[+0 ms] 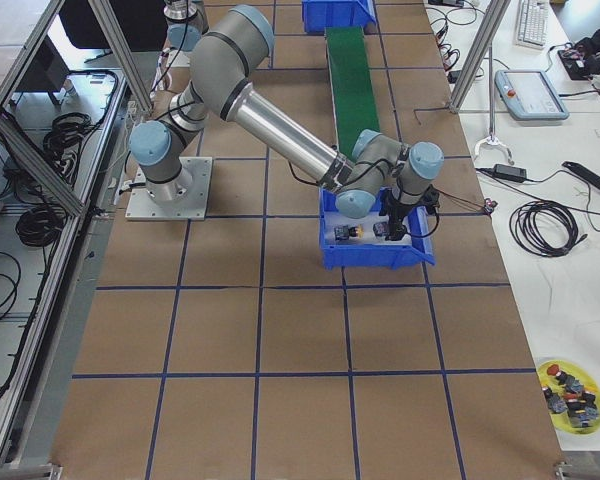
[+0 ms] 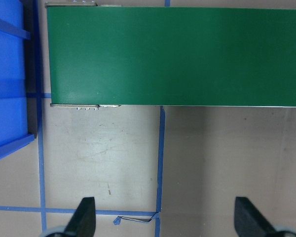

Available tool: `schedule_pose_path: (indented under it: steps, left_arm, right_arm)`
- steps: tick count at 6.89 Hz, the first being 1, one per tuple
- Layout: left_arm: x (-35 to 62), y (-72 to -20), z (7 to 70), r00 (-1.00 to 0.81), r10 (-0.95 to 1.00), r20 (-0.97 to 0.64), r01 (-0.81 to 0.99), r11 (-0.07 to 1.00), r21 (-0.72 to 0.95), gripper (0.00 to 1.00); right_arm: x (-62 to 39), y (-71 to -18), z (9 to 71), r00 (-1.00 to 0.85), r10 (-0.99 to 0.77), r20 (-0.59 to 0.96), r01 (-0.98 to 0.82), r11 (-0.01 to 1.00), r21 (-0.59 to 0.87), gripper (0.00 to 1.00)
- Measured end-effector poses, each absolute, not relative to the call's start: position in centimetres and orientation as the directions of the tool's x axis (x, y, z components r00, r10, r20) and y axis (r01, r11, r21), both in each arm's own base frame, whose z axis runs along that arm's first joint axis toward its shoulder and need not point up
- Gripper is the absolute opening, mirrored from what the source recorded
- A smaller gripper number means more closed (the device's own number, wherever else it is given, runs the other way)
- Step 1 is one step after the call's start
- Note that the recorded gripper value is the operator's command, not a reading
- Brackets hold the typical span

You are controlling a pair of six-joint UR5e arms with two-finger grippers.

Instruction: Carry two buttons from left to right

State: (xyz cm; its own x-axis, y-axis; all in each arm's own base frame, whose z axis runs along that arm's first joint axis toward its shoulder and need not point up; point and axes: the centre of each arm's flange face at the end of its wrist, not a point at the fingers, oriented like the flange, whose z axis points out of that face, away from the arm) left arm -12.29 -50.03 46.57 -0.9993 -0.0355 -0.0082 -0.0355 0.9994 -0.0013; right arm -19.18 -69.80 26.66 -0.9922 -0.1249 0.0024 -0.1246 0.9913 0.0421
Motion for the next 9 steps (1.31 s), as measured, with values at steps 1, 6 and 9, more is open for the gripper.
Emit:
schedule_pose_path:
  steps: [1, 6, 9]
  left_arm:
    - [-12.3, -50.0, 46.6, -0.999, -0.035, -0.008, -0.035, 0.999, -0.001, 1.00]
    - [-12.3, -50.0, 46.5, -0.999, -0.035, -0.008, -0.035, 0.999, -0.001, 1.00]
    - [-12.3, -50.0, 46.5, -0.999, -0.035, -0.008, -0.035, 0.999, 0.000, 1.00]
  right_arm:
    - [-18.8, -69.6, 29.2, -0.992, -0.127, 0.017, -0.127, 0.992, 0.021, 1.00]
    - [-10.4, -62.2, 46.8, -0.999, -0.039, 0.036, -0.040, 0.998, -0.047, 1.00]
    - [3.3, -56.5, 51.2, -0.992, 0.121, 0.024, 0.118, 0.988, -0.095, 1.00]
